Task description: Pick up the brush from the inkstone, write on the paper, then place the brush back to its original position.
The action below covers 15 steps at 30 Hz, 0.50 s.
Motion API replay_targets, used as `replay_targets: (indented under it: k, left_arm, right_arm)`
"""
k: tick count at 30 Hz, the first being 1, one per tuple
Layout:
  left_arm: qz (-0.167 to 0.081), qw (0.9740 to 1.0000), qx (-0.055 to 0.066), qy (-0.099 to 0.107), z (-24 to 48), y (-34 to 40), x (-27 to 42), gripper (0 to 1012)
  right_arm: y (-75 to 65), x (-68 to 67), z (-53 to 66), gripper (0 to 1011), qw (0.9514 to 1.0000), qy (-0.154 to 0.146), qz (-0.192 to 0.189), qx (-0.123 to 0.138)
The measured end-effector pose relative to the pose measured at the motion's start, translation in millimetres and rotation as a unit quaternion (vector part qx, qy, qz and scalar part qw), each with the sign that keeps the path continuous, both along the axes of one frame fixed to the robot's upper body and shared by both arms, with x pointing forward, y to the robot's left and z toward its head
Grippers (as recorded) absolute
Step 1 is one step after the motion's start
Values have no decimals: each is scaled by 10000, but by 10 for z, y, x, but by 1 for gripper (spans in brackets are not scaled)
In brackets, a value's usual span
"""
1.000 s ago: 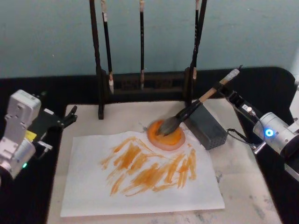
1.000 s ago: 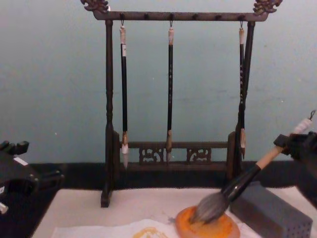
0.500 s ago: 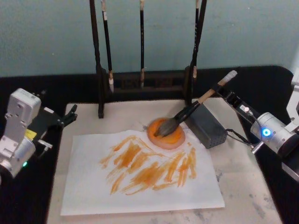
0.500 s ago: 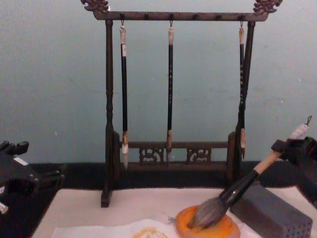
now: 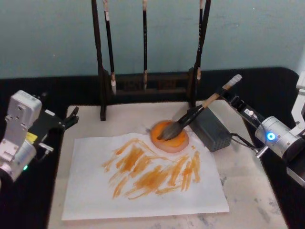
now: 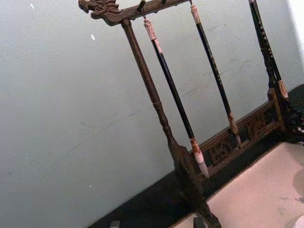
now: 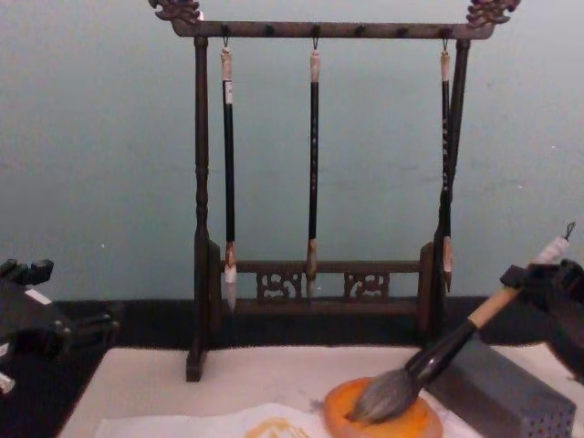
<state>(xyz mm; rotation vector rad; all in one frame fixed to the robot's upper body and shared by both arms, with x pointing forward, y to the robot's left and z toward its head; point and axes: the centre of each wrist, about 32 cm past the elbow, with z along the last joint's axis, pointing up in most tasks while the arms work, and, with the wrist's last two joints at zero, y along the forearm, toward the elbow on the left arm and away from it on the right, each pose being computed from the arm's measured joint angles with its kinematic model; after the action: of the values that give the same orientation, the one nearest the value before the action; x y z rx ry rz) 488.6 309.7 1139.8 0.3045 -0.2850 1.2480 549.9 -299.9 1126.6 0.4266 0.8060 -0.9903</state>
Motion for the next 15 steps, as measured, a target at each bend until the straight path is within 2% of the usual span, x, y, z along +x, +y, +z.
replay_targets:
  k: [15]
  left_arm:
    - [-1, 10000, 0, 0, 0, 0, 0, 1001]
  right_arm:
    - [0, -1, -6, 168, 10000, 29, -24, -9]
